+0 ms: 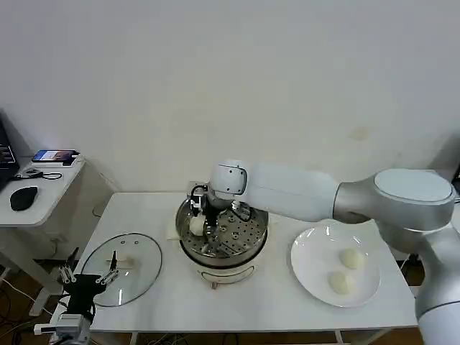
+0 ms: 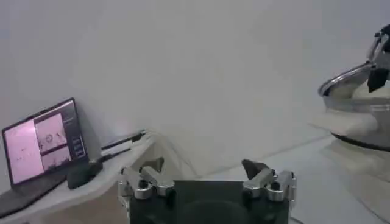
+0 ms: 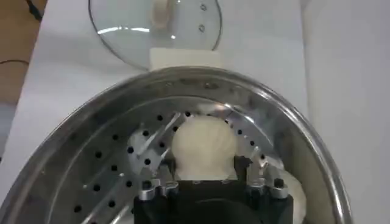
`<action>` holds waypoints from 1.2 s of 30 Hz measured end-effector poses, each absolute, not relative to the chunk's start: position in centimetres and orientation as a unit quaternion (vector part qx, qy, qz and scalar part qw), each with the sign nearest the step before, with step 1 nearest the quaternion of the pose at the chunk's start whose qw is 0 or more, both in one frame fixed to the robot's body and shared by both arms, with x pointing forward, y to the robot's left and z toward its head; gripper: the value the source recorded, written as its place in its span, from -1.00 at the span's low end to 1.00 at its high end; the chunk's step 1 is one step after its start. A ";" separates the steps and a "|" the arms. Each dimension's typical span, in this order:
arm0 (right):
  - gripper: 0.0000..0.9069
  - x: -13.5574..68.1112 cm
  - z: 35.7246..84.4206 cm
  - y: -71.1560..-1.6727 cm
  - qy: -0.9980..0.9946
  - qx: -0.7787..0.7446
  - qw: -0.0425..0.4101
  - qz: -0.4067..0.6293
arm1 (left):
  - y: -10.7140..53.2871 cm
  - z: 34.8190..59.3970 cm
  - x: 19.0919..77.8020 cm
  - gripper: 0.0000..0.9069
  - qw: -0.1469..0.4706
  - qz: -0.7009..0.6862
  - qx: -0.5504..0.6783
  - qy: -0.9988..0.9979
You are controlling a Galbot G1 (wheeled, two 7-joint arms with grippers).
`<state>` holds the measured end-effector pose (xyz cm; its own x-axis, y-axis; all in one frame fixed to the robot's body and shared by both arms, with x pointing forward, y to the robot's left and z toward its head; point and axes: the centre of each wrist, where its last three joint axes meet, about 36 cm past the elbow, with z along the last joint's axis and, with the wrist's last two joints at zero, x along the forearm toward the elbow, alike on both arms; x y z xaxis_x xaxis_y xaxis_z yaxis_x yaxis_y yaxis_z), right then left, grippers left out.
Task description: Take steamed baozi put them in steamer then cover it.
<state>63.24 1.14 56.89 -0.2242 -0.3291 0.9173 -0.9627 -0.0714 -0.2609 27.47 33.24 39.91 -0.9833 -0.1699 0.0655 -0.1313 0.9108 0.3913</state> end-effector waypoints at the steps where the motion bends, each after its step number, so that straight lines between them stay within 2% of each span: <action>1: 1.00 63.2 57.0 1.1 -0.603 0.536 0.316 0.499 | 33.3 39.9 27.5 1.00 0.049 -0.197 0.077 -0.976; 9: 1.00 63.2 59.1 -0.5 -0.603 0.532 0.299 0.513 | 33.3 39.9 27.5 1.00 0.049 -0.198 0.078 -0.976; 14: 1.00 63.1 62.0 -4.2 -0.603 0.524 0.284 0.530 | 33.2 39.6 27.5 1.00 0.053 -0.197 0.076 -0.976; 26: 1.00 61.4 66.3 -20.7 -0.596 0.508 0.259 0.566 | 32.2 39.2 27.6 1.00 0.060 -0.191 0.061 -0.978; 36: 1.00 55.9 63.7 -32.5 -0.581 0.498 0.274 0.583 | 31.8 38.5 27.6 1.00 0.071 -0.194 0.047 -0.977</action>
<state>55.93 -32.54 63.68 -0.3540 -0.2593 0.8986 -0.8978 -0.1749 -0.4042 27.57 31.79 38.47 -0.9854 -0.1193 0.1211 -0.0640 0.9205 0.3855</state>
